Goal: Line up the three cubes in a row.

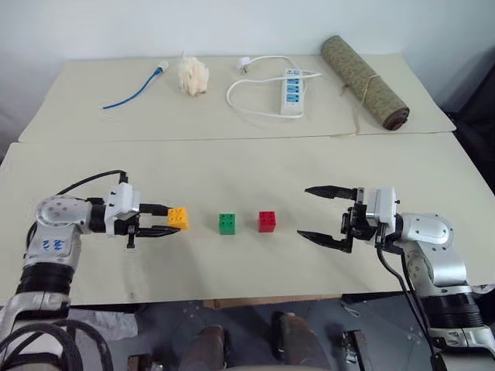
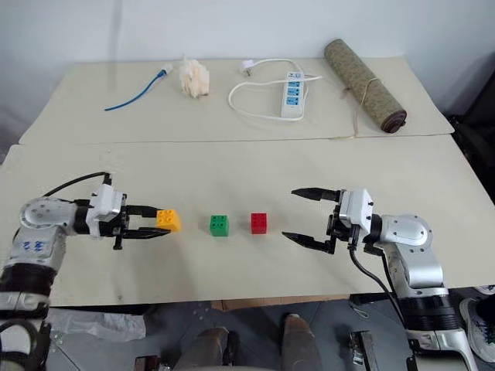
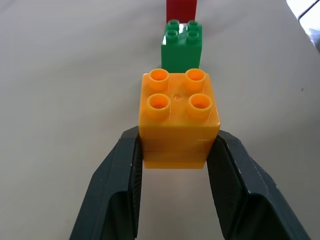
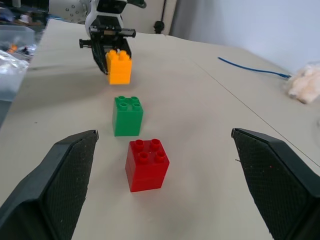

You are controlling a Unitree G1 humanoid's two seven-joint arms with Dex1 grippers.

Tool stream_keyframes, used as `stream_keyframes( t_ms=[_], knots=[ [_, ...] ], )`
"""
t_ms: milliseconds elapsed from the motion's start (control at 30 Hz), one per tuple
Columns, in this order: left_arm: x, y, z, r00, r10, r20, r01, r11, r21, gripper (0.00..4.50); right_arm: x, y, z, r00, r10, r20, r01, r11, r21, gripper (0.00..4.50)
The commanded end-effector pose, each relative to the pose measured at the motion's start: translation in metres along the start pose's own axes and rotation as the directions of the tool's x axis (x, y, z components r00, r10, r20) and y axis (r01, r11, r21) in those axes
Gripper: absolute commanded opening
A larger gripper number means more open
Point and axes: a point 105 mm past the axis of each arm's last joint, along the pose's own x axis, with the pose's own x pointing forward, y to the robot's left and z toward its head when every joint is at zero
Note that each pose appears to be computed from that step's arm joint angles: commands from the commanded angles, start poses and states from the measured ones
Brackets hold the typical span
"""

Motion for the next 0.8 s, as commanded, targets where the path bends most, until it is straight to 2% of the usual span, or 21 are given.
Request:
stream_keyframes(
  t_ms=[33,367,467,533,767,800],
  knots=[
    [0.004,0.000,-0.004,0.997,-0.069,-0.028,0.070,0.997,0.030,1.48,-0.004,0.002,0.015,0.999,-0.037,0.016,0.037,0.998,-0.051,4.50],
    [0.017,0.005,-0.011,0.995,-0.100,-0.025,0.100,0.995,0.017,1.48,-0.012,0.006,0.015,0.997,-0.081,-0.008,0.080,0.996,-0.049,4.50],
    [0.016,0.000,-0.016,0.990,-0.139,-0.036,0.137,0.990,-0.044,1.48,-0.014,0.009,0.012,0.996,-0.083,-0.012,0.083,0.996,-0.041,4.50],
    [0.015,0.005,-0.012,0.993,-0.112,-0.023,0.111,0.993,-0.029,2.23,-0.015,0.012,0.008,0.997,-0.073,-0.014,0.073,0.997,-0.020,4.50],
    [-0.012,0.008,0.004,1.000,-0.017,0.020,0.016,0.999,0.031,4.34,-0.010,0.010,0.009,1.000,-0.028,0.003,0.028,0.999,-0.026,4.50],
    [-0.021,0.008,0.007,0.999,0.022,0.036,-0.023,0.999,0.027,4.34,-0.009,0.007,0.011,1.000,-0.014,0.006,0.014,1.000,-0.028,4.50]
  ],
)
